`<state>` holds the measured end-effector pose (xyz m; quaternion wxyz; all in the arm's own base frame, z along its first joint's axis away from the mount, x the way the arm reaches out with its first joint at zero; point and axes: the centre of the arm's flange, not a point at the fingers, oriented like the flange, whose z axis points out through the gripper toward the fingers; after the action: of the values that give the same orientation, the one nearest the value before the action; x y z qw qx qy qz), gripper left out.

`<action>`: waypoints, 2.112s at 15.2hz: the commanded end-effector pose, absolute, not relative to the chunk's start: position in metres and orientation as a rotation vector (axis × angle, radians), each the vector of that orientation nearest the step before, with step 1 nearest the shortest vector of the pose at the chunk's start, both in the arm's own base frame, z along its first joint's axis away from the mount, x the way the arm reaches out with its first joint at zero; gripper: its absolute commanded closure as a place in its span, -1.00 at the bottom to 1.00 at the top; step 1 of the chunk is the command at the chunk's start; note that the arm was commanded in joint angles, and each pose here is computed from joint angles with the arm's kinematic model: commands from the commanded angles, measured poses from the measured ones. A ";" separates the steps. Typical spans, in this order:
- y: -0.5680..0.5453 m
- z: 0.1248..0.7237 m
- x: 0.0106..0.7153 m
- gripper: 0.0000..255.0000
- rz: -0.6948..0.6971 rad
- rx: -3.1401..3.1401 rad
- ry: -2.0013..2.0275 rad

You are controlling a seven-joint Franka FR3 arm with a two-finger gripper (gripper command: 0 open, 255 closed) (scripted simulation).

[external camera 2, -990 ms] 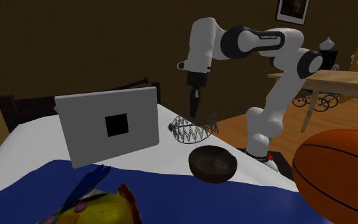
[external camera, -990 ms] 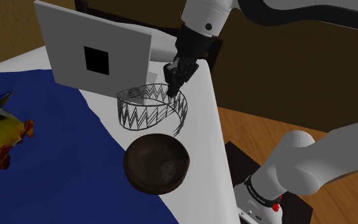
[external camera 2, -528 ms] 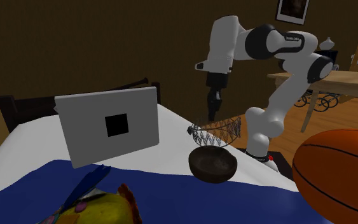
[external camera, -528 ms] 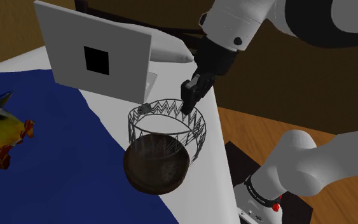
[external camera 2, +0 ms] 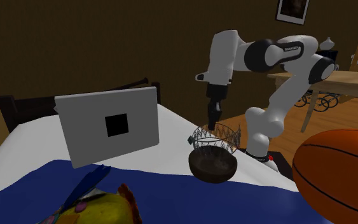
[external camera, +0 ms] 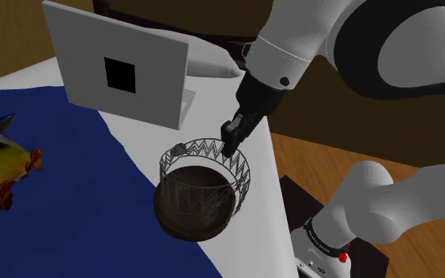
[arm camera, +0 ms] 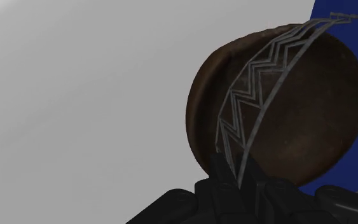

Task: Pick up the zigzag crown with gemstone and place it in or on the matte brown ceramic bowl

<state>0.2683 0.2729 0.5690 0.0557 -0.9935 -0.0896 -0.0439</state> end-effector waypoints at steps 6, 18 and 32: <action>0.273 0.532 0.269 1.00 -0.134 -3.015 -0.272; 0.274 0.531 0.269 -1.00 -0.134 -3.015 -0.272; 0.267 0.579 0.265 -1.00 -0.134 -3.015 -0.272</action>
<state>0.2651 0.2671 0.5794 0.0558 -0.9934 -0.0896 -0.0442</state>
